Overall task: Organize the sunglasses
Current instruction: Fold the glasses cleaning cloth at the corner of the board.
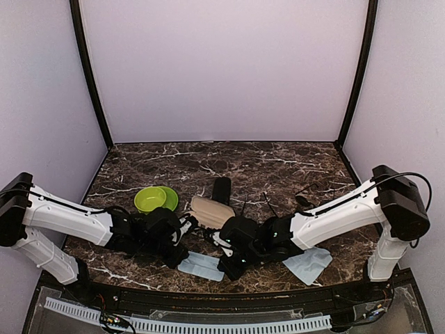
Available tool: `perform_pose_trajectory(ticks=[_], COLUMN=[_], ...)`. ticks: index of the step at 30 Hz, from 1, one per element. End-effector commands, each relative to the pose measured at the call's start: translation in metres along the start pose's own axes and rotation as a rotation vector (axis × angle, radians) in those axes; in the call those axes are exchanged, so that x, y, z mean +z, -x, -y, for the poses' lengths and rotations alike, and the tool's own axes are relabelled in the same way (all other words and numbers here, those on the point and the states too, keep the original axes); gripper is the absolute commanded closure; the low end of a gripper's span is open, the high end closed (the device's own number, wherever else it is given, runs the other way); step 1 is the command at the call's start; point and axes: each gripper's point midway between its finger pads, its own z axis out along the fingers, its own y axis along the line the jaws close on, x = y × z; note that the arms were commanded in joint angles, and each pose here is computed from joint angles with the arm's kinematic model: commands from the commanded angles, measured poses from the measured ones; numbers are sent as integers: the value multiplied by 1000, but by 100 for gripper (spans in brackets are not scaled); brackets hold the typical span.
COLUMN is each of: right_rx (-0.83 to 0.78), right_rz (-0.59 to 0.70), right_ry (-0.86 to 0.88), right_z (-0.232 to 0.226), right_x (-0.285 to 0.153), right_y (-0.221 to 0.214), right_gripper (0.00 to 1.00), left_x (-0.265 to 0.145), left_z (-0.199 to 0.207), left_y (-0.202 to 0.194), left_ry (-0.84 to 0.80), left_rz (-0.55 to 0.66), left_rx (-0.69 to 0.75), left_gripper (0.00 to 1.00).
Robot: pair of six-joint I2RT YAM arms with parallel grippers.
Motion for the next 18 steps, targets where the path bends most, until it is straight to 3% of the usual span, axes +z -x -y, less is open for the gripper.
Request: perform_pose_trajectory(ticks=[1, 18], right_rx=[-15, -12], right_rz=[33, 12], right_ry=[31, 24], right_z=[-11, -9], right_x=[-6, -1], right_y=[5, 0], right_gripper=[100, 100], left_x=[-5, -6], left_z=[-3, -1], left_y=[-5, -7], left_ry=[16, 15], left_rz=[-6, -5], left_rx=[2, 5], left_gripper=[100, 100])
